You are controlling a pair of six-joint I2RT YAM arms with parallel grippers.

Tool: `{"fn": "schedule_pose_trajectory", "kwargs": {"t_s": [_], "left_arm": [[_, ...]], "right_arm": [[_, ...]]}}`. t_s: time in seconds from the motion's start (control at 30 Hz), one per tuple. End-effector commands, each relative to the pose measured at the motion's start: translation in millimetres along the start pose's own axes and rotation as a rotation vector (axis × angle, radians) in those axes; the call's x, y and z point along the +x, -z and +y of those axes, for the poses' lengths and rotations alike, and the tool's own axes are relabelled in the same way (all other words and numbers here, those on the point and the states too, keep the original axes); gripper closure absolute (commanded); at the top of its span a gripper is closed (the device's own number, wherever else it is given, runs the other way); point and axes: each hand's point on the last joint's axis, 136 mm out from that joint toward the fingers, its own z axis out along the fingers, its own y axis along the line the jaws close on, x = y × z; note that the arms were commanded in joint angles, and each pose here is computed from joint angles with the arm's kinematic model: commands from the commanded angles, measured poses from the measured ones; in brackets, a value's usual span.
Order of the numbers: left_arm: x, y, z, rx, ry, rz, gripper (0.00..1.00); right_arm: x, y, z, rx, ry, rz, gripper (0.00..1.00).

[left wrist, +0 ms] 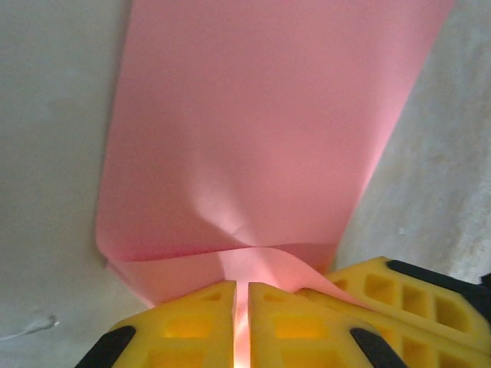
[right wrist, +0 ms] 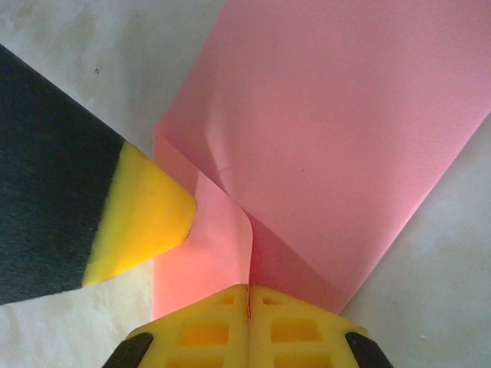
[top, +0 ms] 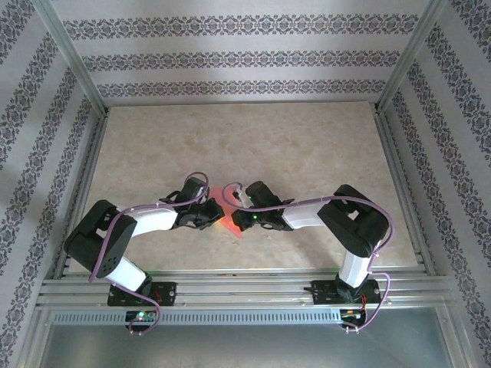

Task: Fold a paper plane with a square sheet of paper (pick it up from the middle)
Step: Fold the triangle a second time at the center of the table.

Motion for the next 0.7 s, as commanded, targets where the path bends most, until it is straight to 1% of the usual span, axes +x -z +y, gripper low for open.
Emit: {"fn": "schedule_pose_trajectory", "kwargs": {"t_s": [0.0, 0.17, 0.3, 0.37, 0.53, 0.6, 0.67], "left_arm": [[4, -5, 13, -0.042, -0.007, -0.001, 0.88], [6, -8, 23, -0.071, 0.007, 0.0, 0.89], [7, -9, 30, -0.1, 0.022, 0.004, 0.89], [9, -9, 34, -0.119, 0.027, 0.011, 0.89], [12, -10, 40, -0.14, 0.036, 0.022, 0.9], [12, -11, 41, -0.144, 0.04, 0.023, 0.9], [12, -11, 41, -0.148, 0.04, 0.025, 0.9]], "right_arm": [[21, -5, -15, 0.043, -0.039, 0.078, 0.97], [19, -4, -15, 0.043, -0.045, 0.076, 0.96], [10, 1, -11, 0.031, -0.066, 0.057, 0.93], [-2, 8, -7, 0.013, -0.098, 0.031, 0.86], [-35, 44, -2, 0.002, -0.194, -0.064, 0.62], [-39, 59, -7, 0.035, -0.217, -0.088, 0.55], [-37, 69, -9, 0.059, -0.228, -0.095, 0.54]]}}
